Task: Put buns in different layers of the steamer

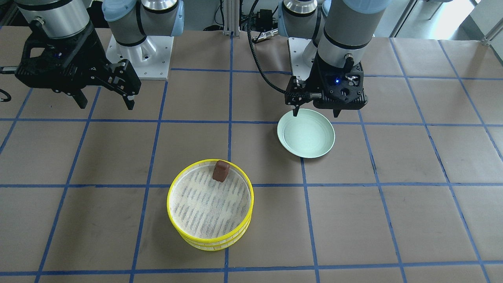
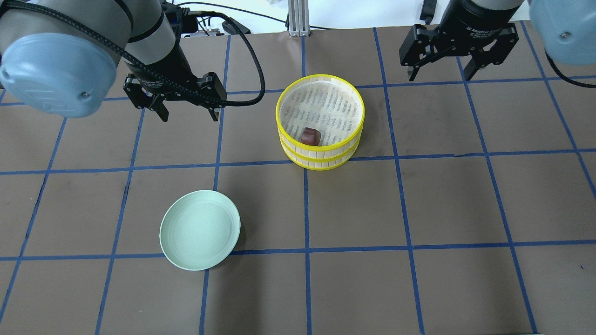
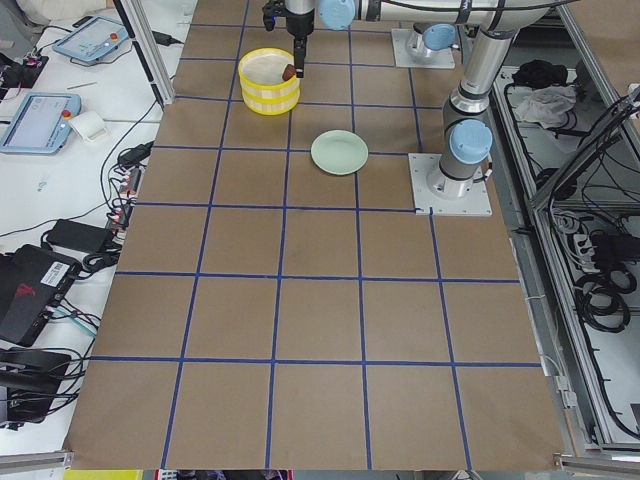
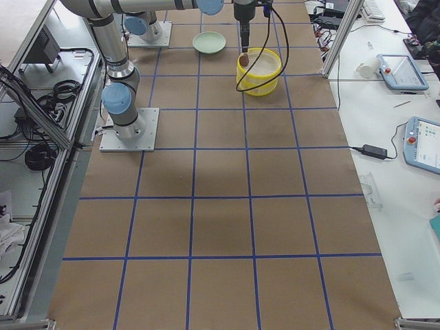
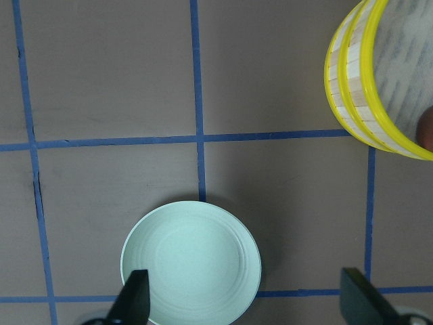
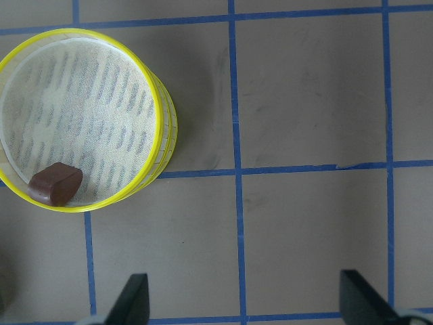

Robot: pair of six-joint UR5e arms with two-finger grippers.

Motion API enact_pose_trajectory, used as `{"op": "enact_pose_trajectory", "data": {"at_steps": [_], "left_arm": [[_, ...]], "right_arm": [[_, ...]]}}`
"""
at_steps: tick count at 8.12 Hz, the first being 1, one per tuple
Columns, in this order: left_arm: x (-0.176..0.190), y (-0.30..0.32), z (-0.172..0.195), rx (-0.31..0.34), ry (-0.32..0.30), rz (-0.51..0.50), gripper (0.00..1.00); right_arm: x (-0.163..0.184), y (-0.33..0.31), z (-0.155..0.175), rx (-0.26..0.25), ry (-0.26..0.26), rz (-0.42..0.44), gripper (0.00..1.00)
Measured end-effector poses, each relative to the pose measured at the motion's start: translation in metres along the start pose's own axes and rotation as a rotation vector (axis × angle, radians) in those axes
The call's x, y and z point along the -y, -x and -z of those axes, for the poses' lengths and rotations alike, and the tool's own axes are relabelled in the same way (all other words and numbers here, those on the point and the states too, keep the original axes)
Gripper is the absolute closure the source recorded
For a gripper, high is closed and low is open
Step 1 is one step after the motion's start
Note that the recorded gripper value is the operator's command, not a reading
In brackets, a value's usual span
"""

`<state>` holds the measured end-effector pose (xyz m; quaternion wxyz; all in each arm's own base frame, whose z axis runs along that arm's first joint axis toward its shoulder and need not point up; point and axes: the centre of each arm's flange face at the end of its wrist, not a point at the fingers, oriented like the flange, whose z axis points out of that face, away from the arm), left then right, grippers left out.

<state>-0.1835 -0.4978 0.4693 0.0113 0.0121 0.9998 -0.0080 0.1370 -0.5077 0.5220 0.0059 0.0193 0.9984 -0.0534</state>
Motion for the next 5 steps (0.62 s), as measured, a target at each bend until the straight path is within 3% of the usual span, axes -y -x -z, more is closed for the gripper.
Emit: {"op": "enact_pose_trajectory", "data": {"at_steps": [5], "left_arm": [[-0.012,0.002,-0.008,0.024,0.02,-0.015,0.0]], "right_arm": [[0.0,0.001,0.0,0.002,-0.001,0.004,0.0]]}}
